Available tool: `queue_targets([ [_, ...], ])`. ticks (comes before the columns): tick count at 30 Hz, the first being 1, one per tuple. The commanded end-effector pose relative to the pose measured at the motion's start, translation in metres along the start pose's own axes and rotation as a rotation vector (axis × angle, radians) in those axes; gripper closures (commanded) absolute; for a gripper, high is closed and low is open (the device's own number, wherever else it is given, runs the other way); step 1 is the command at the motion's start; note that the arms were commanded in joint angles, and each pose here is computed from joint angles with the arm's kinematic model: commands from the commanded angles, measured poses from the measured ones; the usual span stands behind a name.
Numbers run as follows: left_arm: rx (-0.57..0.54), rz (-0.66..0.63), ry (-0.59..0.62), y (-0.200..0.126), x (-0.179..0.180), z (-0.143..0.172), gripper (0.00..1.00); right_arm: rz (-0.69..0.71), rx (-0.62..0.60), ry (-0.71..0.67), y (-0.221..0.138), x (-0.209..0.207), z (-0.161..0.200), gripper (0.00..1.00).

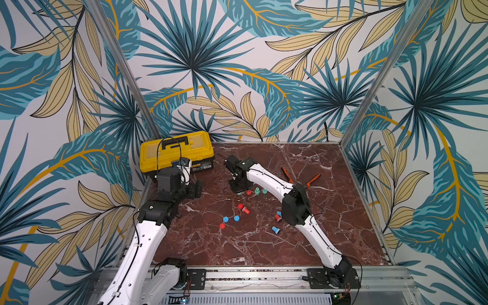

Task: Close the stamp cap
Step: Place the stamp at the center of the board.

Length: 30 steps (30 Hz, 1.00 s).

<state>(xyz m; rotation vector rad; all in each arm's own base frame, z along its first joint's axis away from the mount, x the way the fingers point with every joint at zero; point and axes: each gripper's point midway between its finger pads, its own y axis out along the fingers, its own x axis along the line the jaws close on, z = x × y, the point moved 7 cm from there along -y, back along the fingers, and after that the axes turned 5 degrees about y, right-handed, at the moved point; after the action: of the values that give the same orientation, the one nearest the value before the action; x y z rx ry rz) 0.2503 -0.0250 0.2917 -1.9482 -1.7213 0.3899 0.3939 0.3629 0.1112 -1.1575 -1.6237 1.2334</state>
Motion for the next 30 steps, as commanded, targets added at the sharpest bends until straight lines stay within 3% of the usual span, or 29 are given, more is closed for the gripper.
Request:
queue_targets([
  [1,-0.003,-0.007,0.002,0.001,0.002,0.001,0.11,0.024,0.02,-0.01,0.013,-0.001,0.003,0.77],
  [8,-0.003,-0.004,0.003,0.001,0.002,0.001,0.11,0.002,-0.01,-0.006,-0.002,0.0,-0.002,0.65],
  [19,-0.002,-0.009,0.004,0.001,0.002,0.001,0.11,-0.031,-0.079,-0.005,-0.057,-0.001,-0.006,0.64],
  [30,-0.003,-0.006,0.004,0.001,0.002,0.001,0.11,-0.066,-0.049,0.023,-0.086,-0.016,0.033,0.65],
])
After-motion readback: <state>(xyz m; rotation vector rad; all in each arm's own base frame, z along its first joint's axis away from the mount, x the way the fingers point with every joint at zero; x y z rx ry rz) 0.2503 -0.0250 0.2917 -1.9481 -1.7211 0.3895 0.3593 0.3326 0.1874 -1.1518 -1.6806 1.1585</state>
